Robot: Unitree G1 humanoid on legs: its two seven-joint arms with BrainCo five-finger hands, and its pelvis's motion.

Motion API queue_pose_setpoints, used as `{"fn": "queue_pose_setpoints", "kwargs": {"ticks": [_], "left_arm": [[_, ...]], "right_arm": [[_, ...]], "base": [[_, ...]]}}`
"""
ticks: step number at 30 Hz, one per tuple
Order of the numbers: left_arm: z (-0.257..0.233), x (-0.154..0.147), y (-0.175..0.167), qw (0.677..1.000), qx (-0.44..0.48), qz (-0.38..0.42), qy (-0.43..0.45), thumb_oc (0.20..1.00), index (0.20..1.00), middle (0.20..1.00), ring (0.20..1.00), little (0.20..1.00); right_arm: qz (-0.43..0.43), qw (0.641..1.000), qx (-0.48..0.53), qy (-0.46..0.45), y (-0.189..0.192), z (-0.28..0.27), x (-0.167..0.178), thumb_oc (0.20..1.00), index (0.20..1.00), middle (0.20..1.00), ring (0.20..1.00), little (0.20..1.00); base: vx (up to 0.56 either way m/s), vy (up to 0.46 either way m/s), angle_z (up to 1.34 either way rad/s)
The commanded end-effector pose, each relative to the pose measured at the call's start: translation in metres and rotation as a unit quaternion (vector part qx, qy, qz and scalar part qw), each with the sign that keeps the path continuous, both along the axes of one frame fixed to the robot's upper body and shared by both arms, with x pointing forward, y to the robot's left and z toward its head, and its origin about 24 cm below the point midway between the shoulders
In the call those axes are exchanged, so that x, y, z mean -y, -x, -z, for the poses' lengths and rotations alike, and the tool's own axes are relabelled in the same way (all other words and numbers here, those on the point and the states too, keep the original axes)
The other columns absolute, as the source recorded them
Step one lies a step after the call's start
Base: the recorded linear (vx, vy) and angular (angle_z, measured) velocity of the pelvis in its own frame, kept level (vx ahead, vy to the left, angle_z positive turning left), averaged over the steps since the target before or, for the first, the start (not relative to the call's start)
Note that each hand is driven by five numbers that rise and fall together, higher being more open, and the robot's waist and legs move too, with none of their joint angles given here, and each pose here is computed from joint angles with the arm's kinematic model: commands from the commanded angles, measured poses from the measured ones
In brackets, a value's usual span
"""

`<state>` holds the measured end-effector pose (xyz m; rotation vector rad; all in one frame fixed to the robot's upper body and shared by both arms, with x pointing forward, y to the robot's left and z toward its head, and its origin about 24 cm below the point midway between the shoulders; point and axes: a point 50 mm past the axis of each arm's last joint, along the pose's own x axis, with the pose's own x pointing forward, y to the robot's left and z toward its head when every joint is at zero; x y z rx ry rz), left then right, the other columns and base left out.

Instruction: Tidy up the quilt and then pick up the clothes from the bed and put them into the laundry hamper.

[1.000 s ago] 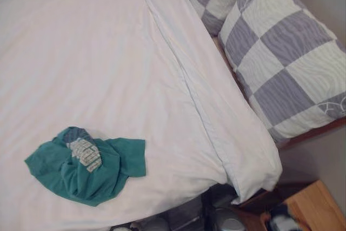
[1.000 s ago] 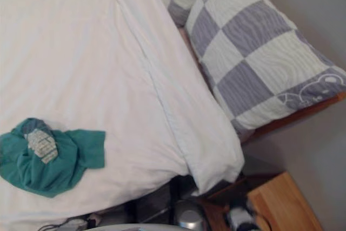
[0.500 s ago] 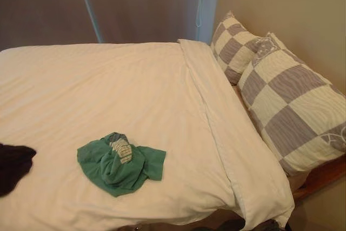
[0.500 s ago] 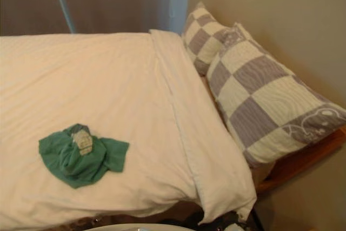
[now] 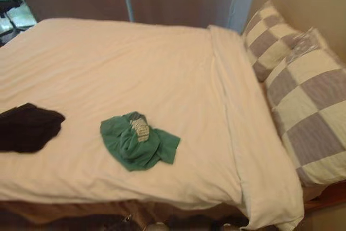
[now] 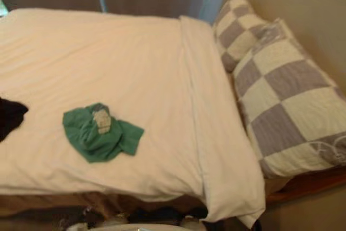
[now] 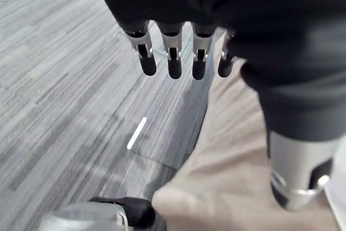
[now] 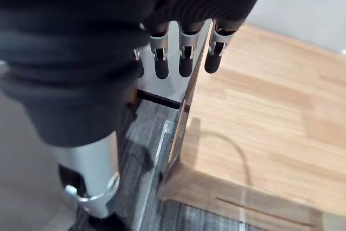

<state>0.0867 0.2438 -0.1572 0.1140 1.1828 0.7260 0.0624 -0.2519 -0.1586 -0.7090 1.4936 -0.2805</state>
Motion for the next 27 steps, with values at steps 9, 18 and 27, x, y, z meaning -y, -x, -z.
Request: {"fn": "queue_pose_setpoints", "kwargs": {"ticks": [9, 18, 27], "left_arm": [[-0.009, -0.014, 0.001, 0.995, 0.027, 0.034, -0.085, 1.000, 1.000, 1.000, 1.000, 1.000], [-0.015, -0.024, -0.016, 0.991, 0.018, 0.106, -0.076, 1.000, 1.000, 1.000, 1.000, 1.000], [-0.007, 0.009, -0.022, 0.989, 0.024, 0.134, -0.051, 1.000, 1.000, 1.000, 1.000, 1.000]], "right_arm": [[0.079, 0.994, 0.050, 0.061, -0.011, -0.015, 0.039, 1.000, 1.000, 1.000, 1.000, 1.000], [0.098, 0.988, 0.108, 0.046, -0.012, -0.013, 0.034, 1.000, 1.000, 1.000, 1.000, 1.000], [0.103, 0.989, 0.099, 0.022, -0.021, -0.010, 0.024, 1.000, 1.000, 1.000, 1.000, 1.000]], "base": [[0.06, 0.493, -0.03], [-0.08, 0.697, -0.32], [-0.09, 0.245, 0.12]]}}
